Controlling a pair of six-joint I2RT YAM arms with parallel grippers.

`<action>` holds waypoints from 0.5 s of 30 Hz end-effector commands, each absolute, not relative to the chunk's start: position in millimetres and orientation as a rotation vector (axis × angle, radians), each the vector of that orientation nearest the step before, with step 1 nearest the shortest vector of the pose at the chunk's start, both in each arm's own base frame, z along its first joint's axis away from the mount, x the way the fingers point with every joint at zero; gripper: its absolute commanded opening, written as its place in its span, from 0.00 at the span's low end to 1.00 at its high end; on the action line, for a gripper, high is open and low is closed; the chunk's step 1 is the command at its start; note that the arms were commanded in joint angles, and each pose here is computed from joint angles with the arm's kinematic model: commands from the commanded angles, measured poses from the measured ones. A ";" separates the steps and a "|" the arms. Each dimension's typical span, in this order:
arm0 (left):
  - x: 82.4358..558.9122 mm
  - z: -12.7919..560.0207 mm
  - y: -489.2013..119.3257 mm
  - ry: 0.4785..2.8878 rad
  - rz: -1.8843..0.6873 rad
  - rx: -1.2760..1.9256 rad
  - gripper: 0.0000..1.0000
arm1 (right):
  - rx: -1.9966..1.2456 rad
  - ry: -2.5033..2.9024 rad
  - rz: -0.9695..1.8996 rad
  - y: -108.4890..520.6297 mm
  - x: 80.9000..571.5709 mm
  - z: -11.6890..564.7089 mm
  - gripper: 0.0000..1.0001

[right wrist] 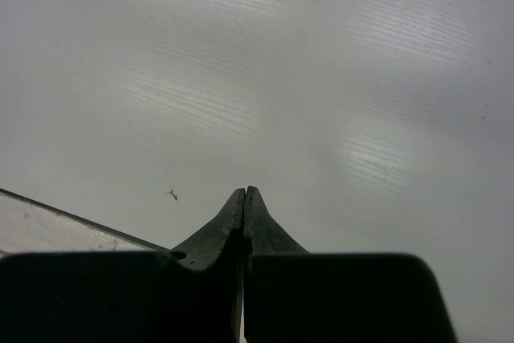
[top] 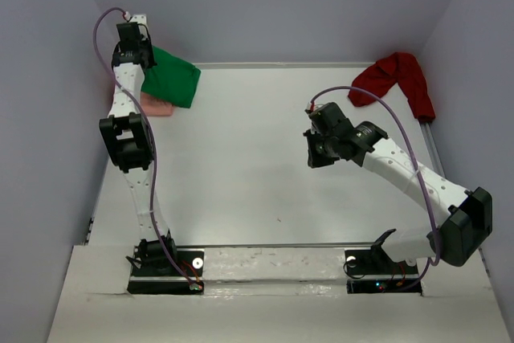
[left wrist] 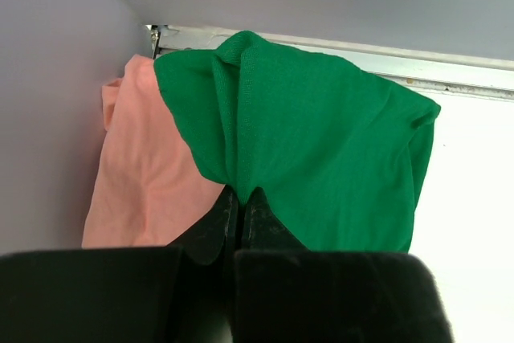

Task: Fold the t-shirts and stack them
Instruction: Neatly place the folded tshirt to the corner

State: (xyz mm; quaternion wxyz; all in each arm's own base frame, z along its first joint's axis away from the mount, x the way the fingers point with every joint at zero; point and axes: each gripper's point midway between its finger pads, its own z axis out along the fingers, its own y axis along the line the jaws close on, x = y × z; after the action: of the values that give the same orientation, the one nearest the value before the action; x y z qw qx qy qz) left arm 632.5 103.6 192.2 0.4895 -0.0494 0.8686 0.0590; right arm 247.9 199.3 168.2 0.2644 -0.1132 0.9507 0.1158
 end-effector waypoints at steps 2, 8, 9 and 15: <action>635.7 259.7 115.8 1.951 0.169 -0.109 0.00 | -0.314 2.496 0.365 207.6 263.3 186.1 0.00; 633.4 265.5 115.6 1.943 0.162 -0.103 0.00 | -0.307 2.508 0.365 207.4 270.7 180.8 0.00; 631.9 269.3 115.6 1.938 0.157 -0.106 0.00 | -0.311 2.509 0.378 209.6 270.6 180.0 0.00; 624.8 288.8 109.0 1.911 0.126 -0.109 0.00 | -0.314 2.508 0.394 212.2 270.8 177.7 0.00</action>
State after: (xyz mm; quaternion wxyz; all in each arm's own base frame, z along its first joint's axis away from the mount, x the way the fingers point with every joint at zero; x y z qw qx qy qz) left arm 632.0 107.9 193.1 0.4912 -0.0501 0.8680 0.0522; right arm 258.2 200.8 156.4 0.2514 -0.1118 0.9541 0.1182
